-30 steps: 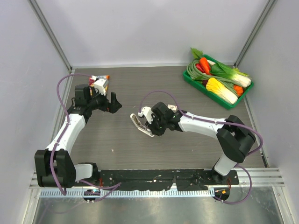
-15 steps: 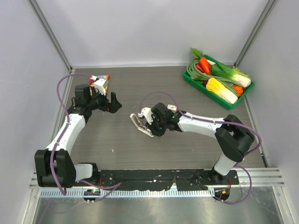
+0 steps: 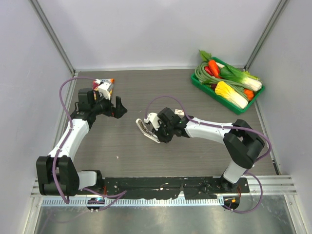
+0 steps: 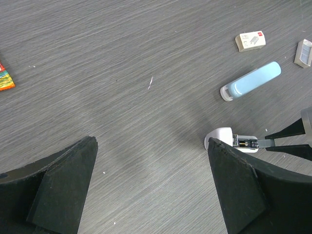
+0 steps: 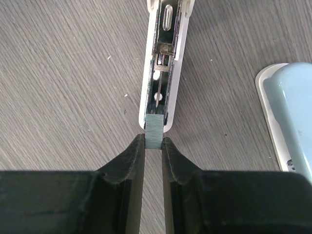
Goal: Load the staples into the stapler
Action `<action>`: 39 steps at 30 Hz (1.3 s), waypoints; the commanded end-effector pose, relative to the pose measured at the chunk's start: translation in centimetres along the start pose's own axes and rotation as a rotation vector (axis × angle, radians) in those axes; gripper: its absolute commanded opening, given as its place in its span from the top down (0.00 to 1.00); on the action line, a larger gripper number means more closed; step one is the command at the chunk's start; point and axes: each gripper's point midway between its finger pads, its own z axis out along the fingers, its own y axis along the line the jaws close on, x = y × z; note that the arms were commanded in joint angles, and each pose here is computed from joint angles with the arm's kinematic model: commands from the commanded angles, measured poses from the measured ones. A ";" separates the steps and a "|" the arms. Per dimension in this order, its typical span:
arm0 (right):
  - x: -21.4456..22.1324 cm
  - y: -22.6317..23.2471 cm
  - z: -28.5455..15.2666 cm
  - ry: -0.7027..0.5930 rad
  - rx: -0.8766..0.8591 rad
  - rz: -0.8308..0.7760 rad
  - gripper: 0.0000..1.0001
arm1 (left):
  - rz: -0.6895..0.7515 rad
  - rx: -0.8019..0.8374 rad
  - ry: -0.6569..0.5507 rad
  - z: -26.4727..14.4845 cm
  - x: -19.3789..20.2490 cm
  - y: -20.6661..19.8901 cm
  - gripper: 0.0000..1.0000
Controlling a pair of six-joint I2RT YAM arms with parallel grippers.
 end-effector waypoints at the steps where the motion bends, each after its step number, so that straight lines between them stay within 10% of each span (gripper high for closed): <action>1: -1.0 0.2 0.2 -0.033 -0.003 -0.003 0.84 | 0.011 0.019 -0.036 0.1 -0.8 -0.1 0.00; 39: -2.3 -0.7 -1.7 -0.081 0.045 -0.047 0.59 | 0.009 0.021 -0.036 0.1 -0.8 -0.1 0.00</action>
